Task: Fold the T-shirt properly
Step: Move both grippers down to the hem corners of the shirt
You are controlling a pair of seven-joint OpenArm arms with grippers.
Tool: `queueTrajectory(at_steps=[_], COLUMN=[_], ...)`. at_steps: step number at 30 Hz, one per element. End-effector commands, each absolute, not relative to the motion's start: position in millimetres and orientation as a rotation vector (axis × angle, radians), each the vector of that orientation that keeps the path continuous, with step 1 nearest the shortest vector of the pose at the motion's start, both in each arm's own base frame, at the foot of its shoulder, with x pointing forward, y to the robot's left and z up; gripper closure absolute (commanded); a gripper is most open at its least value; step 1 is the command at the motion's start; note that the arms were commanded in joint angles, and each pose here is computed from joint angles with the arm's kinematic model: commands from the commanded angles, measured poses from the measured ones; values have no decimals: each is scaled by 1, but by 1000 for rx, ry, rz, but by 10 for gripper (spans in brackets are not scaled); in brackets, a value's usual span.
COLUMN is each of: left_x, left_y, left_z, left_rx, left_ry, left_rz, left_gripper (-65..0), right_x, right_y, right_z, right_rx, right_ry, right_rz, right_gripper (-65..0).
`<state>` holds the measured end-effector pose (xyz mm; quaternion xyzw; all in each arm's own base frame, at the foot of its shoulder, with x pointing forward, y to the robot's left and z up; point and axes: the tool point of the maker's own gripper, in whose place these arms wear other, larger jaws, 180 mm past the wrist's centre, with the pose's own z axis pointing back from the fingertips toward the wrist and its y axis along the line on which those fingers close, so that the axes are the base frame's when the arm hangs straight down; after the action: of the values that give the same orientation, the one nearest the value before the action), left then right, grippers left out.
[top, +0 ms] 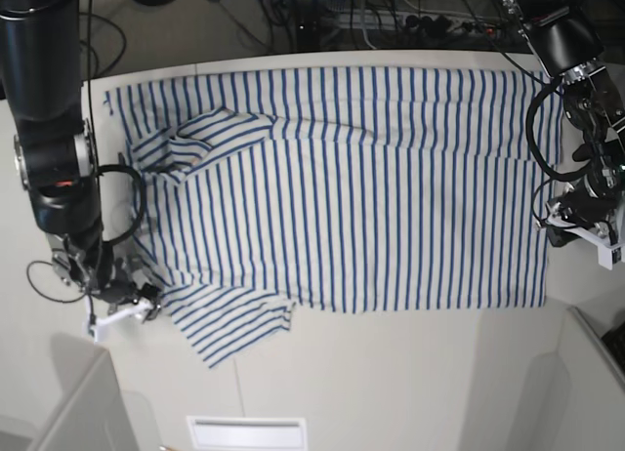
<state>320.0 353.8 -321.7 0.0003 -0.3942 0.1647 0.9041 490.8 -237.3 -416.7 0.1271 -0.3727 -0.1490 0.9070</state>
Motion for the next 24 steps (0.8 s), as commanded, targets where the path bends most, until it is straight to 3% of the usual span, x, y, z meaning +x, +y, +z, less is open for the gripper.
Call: queueTrajectory(at_steps=[1, 11, 24], left_x=[327, 324, 324], left_y=[363, 363, 363], left_z=[-303, -305, -305], left_rx=[24, 31, 32], left_ry=[-871, -865, -863], left_rz=[329, 325, 326], left_gripper=[-239, -239, -239], right_x=[512, 508, 504], right_y=[-230, -192, -219], right_z=[-391, -403, -410], right_rx=[295, 311, 222], right_ry=[-842, -806, -823], right_rz=[-280, -167, -225], right_gripper=[-359, -359, -357])
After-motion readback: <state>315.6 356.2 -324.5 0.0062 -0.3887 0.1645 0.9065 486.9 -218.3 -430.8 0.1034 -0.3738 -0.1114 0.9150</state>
